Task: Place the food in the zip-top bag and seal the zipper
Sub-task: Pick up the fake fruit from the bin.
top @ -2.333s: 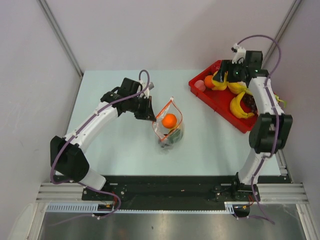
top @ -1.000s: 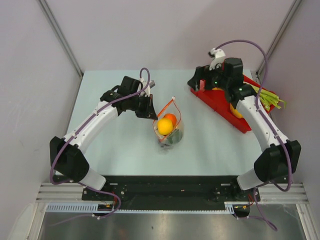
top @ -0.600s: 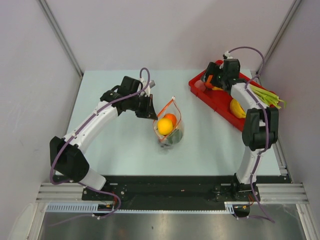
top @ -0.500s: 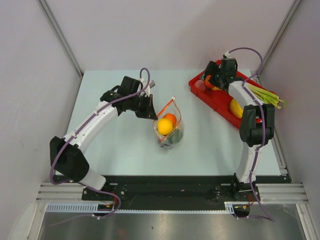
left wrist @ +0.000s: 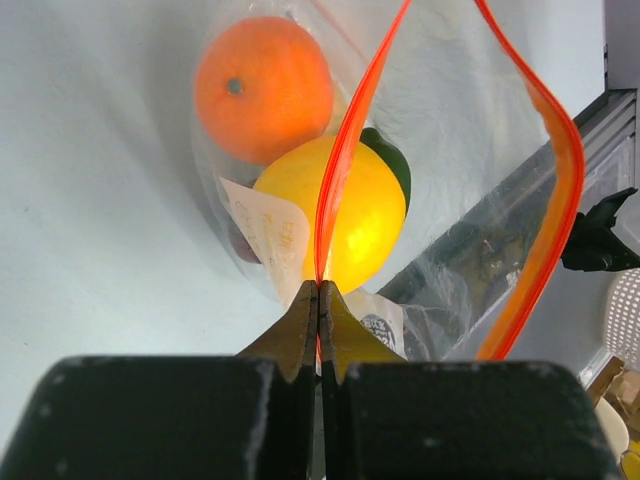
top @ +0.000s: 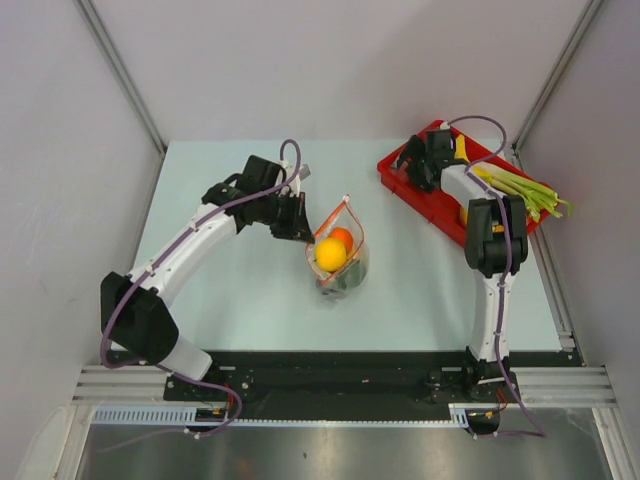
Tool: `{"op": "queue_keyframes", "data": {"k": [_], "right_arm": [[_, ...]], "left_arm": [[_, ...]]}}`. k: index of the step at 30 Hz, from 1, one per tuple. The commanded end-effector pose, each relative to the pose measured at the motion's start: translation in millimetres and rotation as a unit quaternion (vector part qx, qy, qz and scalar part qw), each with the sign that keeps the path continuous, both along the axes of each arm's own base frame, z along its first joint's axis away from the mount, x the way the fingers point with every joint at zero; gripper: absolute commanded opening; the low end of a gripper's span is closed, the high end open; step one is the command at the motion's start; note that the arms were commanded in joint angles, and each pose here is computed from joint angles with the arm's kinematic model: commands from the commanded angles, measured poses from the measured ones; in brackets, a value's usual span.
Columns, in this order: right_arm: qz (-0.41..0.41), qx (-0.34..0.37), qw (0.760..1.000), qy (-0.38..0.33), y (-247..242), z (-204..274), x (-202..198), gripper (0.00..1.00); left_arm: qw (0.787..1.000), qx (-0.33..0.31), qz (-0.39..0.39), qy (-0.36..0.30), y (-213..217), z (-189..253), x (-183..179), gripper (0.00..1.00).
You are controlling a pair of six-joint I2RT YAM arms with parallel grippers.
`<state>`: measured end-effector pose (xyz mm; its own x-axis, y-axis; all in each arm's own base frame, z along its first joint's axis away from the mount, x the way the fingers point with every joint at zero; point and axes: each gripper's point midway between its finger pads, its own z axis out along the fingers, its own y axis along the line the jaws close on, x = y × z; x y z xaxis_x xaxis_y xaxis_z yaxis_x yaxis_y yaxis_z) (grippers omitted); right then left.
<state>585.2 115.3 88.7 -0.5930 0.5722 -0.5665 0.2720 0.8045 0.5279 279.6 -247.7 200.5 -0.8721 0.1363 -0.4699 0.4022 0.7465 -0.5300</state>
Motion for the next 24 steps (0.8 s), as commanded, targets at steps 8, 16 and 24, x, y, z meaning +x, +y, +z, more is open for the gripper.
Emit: {"op": "queue_keyframes", "data": {"k": [8, 16, 24], "right_arm": [[-0.025, 0.013, 1.0, -0.014, 1.3, -14.1, 16.6, 1.0], [-0.055, 0.027, 0.998, -0.032, -12.8, -13.9, 25.9, 1.0], [-0.051, 0.031, 0.997, -0.054, -12.5, -10.4, 33.3, 1.0]], "left_arm": [[1.0, -0.001, -0.004, -0.003, 3.2, -3.6, -2.6, 0.0], [1.0, 0.009, -0.001, -0.002, 9.2, -6.9, -3.7, 0.0], [1.0, 0.013, 0.0, -0.001, 10.8, -7.9, -1.8, 0.0]]}}
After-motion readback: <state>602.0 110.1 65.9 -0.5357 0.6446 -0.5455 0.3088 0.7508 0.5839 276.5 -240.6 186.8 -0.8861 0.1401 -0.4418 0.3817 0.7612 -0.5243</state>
